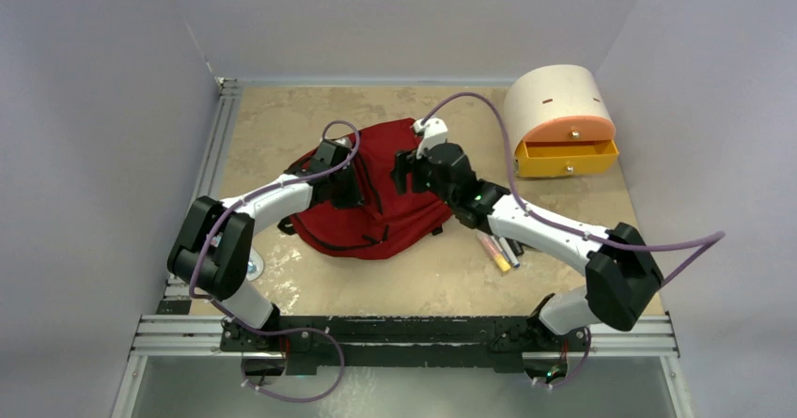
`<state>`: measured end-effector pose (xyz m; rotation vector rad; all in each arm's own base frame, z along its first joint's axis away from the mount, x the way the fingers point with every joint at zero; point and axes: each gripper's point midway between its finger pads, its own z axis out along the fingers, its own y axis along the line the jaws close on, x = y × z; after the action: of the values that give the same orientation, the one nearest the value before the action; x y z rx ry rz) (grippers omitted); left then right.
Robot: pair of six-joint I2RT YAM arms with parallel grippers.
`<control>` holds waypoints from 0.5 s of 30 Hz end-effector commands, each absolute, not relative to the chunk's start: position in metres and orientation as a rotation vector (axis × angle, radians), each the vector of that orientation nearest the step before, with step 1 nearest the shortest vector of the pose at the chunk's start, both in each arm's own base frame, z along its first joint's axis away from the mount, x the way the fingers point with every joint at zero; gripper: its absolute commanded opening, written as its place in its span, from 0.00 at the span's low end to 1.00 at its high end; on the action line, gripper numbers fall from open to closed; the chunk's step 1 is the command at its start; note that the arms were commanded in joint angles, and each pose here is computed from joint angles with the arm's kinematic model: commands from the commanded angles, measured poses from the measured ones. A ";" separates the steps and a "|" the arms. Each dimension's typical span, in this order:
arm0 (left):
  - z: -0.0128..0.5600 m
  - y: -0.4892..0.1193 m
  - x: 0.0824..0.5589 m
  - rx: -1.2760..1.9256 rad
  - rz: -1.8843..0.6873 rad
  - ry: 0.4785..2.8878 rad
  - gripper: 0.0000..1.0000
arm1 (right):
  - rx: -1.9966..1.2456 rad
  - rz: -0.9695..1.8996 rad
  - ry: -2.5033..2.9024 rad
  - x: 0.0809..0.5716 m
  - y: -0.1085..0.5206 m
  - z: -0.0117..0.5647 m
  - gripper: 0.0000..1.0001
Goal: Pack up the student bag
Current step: Adjust the student bag at the center of the board.
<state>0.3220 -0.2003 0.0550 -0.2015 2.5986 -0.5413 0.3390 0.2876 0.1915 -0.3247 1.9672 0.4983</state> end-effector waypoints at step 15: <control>0.048 -0.213 0.301 -0.219 -0.701 2.602 0.00 | -0.478 0.241 1.966 0.326 0.353 0.128 0.74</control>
<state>0.3152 -0.2088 0.0483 -0.2082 2.5803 -0.6377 0.3026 0.3528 0.0961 -0.5787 2.0560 0.3095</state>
